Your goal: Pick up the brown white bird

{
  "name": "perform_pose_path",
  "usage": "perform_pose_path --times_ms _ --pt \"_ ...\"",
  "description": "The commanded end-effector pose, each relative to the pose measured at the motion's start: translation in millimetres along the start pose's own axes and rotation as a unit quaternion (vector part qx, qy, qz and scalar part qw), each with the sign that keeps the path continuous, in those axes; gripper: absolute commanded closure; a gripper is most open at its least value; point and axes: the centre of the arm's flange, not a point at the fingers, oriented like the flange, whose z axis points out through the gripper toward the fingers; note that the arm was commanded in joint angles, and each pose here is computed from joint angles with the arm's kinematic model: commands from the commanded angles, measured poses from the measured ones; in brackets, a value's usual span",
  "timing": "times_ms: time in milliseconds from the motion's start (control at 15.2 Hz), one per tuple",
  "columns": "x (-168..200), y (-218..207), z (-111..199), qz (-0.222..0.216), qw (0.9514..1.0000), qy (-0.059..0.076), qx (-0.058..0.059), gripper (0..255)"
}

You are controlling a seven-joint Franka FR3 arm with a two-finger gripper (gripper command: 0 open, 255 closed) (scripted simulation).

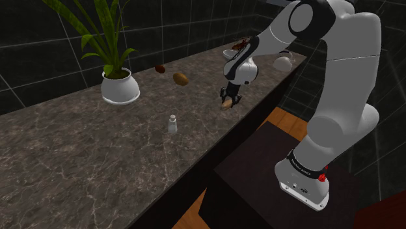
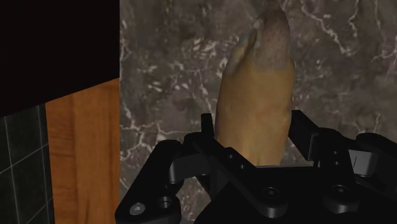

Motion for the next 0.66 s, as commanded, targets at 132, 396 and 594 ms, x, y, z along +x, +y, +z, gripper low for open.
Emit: perform_pose_path --times_ms 132,396,594 --pt "-3.8 0.8 -21.8 0.0 1.0 0.0 0.0 255" --pt "-6.5 0.7 -42.8 0.0 1.0 0.0 0.0 255" --pt "-7.3 0.7 -48.8 0.0 1.0 0.0 0.0 255"
